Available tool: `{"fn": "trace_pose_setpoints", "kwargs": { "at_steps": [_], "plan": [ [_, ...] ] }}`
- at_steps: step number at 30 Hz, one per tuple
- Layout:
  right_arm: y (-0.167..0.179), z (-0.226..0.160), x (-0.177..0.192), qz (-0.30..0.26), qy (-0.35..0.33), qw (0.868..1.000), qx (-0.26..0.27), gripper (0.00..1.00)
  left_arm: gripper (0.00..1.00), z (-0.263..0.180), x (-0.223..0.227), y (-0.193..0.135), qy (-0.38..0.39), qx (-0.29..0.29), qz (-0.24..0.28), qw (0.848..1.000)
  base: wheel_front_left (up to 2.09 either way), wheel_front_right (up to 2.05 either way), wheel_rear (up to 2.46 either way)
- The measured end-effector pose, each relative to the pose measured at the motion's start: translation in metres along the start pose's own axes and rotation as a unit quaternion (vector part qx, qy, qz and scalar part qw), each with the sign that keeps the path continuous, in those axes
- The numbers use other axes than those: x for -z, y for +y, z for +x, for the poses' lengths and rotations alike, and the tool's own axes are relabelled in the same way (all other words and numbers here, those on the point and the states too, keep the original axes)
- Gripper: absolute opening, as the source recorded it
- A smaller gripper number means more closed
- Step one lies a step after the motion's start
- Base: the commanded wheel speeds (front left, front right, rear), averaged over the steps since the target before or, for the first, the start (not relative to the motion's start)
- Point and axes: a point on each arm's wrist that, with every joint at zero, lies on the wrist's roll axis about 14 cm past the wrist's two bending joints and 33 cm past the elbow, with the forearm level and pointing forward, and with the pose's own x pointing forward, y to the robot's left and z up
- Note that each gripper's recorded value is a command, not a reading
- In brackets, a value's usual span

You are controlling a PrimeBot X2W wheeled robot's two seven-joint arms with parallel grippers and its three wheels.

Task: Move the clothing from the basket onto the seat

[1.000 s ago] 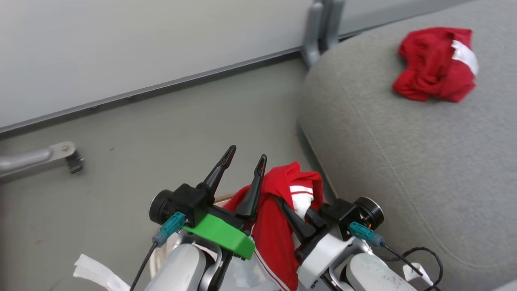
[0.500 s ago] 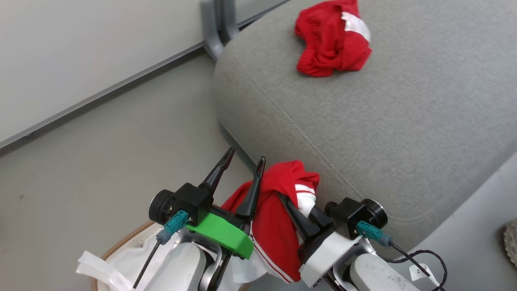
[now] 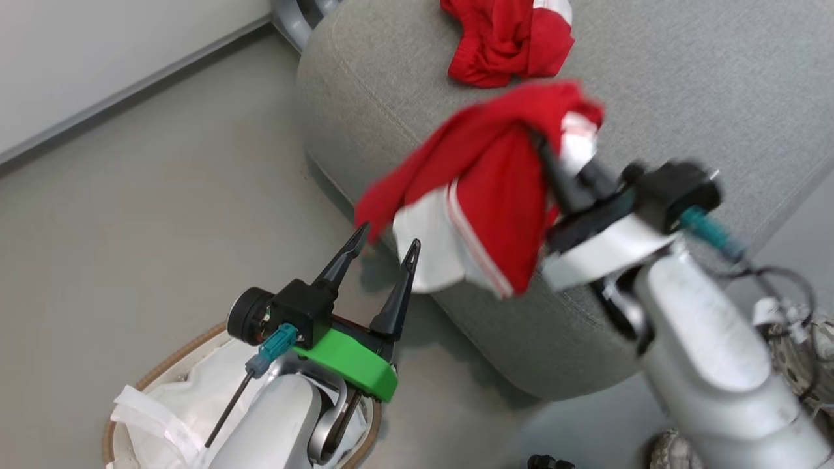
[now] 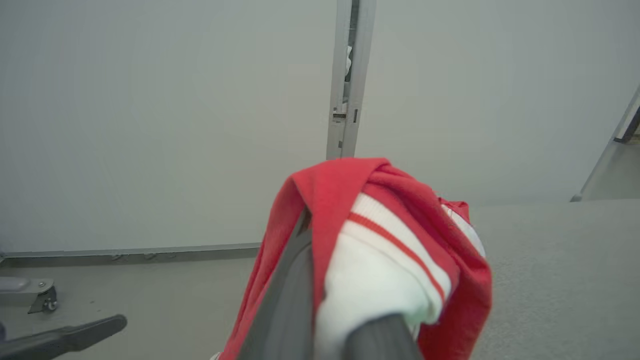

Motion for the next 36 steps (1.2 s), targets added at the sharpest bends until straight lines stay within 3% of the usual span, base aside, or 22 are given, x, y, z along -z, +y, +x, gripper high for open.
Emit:
{"fn": "trace_pose_setpoints", "kwargs": {
  "at_steps": [11, 19, 28, 36],
  "plan": [
    [-0.068, 0.075, -0.073, -0.149, -0.083, 0.985, 0.012, 0.00, 1.00, -0.001, 0.019, 0.040, 0.010, -0.022, -0.011, 1.000, 0.00, 0.00, 0.00],
    [-0.115, 0.112, -0.080, -0.218, -0.083, 0.971, 0.055, 0.00, 1.00, -0.003, 0.036, 0.069, 0.019, -0.036, -0.018, 0.999, 0.00, 0.00, 0.00],
    [-0.162, 0.131, -0.022, -0.226, -0.018, 0.967, 0.116, 0.00, 1.00, -0.010, 0.054, 0.102, 0.025, -0.063, -0.029, 0.997, 0.00, 0.00, 0.00],
    [-0.168, 0.128, 0.070, -0.189, 0.066, 0.970, 0.138, 0.02, 1.00, -0.024, 0.074, 0.131, 0.035, -0.097, -0.039, 0.994, 0.00, 0.00, 0.00]
  ]
}}
